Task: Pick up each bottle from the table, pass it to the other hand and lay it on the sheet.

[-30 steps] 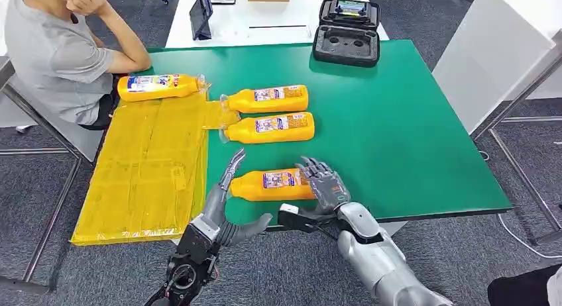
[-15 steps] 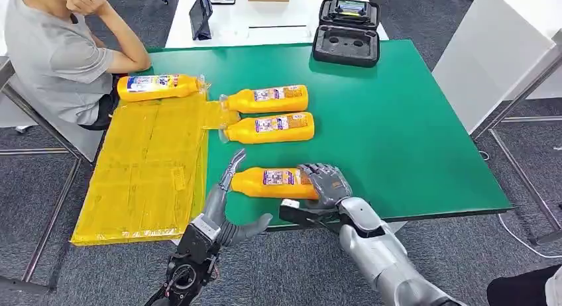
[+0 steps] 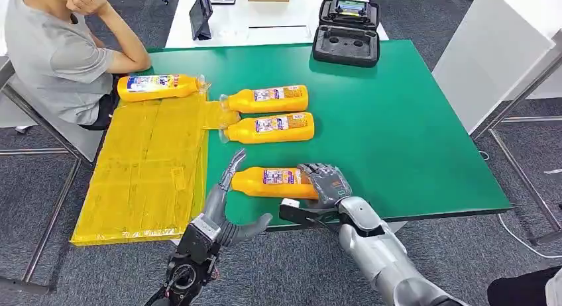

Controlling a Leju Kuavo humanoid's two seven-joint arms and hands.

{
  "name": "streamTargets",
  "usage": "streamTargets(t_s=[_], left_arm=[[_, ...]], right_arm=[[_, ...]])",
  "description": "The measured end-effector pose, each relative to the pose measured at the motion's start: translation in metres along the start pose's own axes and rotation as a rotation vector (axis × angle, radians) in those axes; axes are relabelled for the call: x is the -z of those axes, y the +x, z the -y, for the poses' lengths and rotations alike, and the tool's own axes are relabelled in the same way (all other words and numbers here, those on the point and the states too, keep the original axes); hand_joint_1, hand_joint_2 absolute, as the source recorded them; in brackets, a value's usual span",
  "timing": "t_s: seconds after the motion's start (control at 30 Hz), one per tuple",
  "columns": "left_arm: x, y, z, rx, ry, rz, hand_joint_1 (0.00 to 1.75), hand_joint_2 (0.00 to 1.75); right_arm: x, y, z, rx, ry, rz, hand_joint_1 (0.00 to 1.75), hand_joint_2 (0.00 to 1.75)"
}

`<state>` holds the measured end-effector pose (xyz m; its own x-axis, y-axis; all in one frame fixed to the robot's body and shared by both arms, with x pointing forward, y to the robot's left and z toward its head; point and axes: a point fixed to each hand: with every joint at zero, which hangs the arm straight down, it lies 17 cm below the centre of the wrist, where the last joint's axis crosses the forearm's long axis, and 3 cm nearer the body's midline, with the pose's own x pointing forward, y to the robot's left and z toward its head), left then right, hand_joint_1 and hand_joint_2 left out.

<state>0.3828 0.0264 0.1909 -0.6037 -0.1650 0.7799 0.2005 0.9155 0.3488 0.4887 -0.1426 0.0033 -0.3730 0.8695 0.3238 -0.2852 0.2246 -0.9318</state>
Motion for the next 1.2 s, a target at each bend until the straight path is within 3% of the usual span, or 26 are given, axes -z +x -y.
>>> streamTargets(t_s=[0.4,0.57,0.73,0.87,1.2], left_arm=[[0.0,0.0,0.001,0.008,-0.006,0.003,0.0,1.75],[0.0,0.002,-0.003,0.032,0.016,0.019,0.0,1.75],[0.002,0.017,-0.045,0.079,0.218,0.081,0.0,1.75],[0.002,0.021,-0.065,0.095,0.307,0.095,0.0,1.75],[0.002,0.022,-0.073,0.083,0.349,0.095,0.0,1.75]], right_arm=[[0.001,0.004,0.0,0.07,0.017,0.023,1.75,1.75],[-0.002,0.013,0.008,0.305,-0.035,0.073,1.75,1.75],[-0.016,0.009,0.023,0.597,-0.173,0.08,1.75,1.75],[-0.023,0.0,0.024,0.649,-0.213,0.059,1.75,1.75],[-0.028,-0.006,0.023,0.686,-0.245,0.035,1.75,1.75]])
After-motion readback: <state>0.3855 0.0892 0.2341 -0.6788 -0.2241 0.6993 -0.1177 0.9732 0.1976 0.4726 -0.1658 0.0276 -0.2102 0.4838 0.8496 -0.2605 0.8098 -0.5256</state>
